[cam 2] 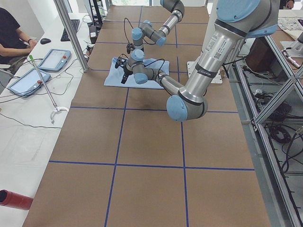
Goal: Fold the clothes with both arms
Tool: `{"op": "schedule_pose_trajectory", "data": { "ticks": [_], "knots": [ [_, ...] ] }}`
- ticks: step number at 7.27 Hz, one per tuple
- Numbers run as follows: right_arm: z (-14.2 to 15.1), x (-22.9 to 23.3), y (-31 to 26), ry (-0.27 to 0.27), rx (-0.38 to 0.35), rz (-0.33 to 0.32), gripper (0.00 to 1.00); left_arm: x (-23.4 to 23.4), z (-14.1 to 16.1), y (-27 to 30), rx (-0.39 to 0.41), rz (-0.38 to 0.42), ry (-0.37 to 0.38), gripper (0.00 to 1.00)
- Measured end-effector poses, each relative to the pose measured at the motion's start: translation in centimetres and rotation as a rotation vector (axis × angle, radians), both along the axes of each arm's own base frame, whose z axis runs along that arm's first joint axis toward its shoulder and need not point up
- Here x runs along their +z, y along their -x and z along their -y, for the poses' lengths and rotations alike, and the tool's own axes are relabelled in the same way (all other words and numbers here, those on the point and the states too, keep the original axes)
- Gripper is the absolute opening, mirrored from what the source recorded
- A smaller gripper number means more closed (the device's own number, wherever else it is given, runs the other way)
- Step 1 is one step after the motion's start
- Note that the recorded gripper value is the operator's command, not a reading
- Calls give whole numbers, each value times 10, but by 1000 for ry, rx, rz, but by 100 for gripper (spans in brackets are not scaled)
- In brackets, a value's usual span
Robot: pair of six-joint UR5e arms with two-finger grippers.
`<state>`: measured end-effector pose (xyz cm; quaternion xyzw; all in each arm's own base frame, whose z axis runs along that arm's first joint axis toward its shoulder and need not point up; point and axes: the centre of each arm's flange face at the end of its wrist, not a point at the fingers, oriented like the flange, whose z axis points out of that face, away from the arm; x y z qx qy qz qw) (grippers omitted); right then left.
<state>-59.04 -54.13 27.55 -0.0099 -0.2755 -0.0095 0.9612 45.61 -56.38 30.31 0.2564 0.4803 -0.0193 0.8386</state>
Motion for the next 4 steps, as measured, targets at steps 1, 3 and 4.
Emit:
{"op": "schedule_pose_trajectory", "data": {
  "ticks": [1, 3, 4],
  "knots": [
    [3, 2, -3, -2, -2, -2, 100, 0, 0, 0, 0, -1, 0, 100],
    [12, 10, -13, -11, -10, -9, 100, -3, 0, 0, -1, -4, -1, 100],
    [15, 16, -18, -13, -14, -15, 100, -4, 0, 0, -1, -6, -2, 100]
  ]
}}
